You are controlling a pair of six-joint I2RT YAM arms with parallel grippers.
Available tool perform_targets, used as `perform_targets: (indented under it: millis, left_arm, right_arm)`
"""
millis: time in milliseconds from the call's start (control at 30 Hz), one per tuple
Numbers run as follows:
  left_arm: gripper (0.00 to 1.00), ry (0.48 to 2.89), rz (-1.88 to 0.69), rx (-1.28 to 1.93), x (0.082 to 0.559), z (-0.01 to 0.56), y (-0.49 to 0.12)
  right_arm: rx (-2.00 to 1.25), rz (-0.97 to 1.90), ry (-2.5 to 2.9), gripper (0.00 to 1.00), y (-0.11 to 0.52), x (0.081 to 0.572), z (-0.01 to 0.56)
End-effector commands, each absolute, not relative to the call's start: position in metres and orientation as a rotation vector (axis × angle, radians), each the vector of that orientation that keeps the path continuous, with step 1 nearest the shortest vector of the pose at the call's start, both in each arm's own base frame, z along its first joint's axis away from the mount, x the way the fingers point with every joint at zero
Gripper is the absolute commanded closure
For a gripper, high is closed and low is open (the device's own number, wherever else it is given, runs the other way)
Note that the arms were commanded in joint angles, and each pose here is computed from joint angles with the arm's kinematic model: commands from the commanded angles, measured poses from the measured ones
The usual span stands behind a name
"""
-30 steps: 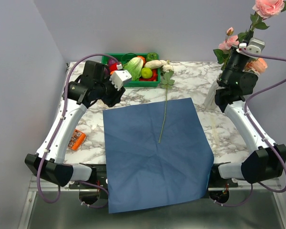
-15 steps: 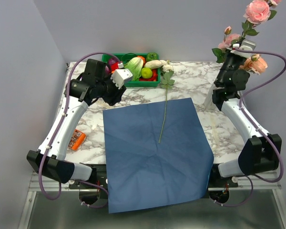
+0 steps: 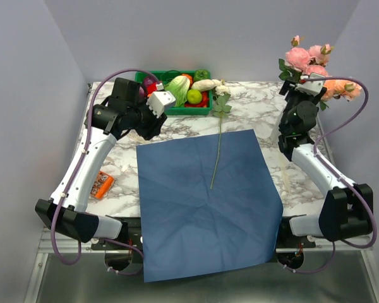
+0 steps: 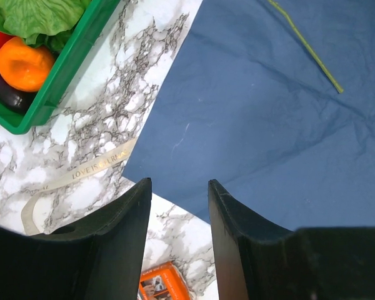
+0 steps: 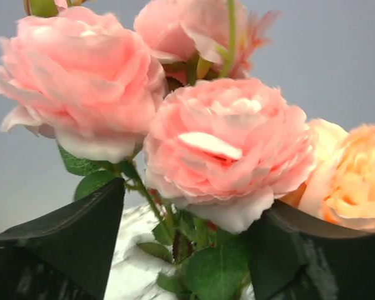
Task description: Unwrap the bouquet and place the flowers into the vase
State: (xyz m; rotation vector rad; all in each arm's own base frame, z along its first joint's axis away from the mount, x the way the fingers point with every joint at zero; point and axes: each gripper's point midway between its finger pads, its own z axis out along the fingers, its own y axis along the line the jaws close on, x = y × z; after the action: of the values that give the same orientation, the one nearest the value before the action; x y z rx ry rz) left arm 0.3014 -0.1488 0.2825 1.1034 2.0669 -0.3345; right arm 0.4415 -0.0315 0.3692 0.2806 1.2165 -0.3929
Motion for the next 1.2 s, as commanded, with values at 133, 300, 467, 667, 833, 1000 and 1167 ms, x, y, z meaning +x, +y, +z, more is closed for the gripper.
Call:
perform_targets:
  millis: [133,300,467,667,833,1000,1167]
  left_arm:
    - [0.49,2.020,-0.350,1.083,0.293,0.302,-0.148]
    - [0.49,2.016,-0.350,1.080,0.290,0.303,-0.147]
    - [0.49,2.014,-0.362,1.073,0.289,0.306,-0.149]
    - [0.49,2.012,-0.360,1.077,0.288,0.304,-0.148]
    - [0.48,1.965,-0.334,1.069,0.288,0.310,-0.146]
    - [0.46,1.966,-0.324,1.067,0.289,0.310,-0.145]
    - [0.45,1.962,-0.309,1.068,0.291,0.309,-0.144]
  right_arm:
    - [0.277,-0.173,1.364,0.13,0.006,0.422,0.350]
    - [0.201,-0.103,1.501,0.06,0.050,0.412,0.316]
    - [0.061,-0.119,1.825,0.04,0.123,0.403,0.261]
    - [0.095,-0.074,2.119,0.00,0.183,0.398,0.178]
    - [0.191,-0.080,2.317,0.00,0.206,0.405,0.128]
    - [0.153,-0.186,2.427,0.09,0.211,0.416,0.099]
    - [0.145,-0.212,2.495,0.21,0.215,0.426,0.070]
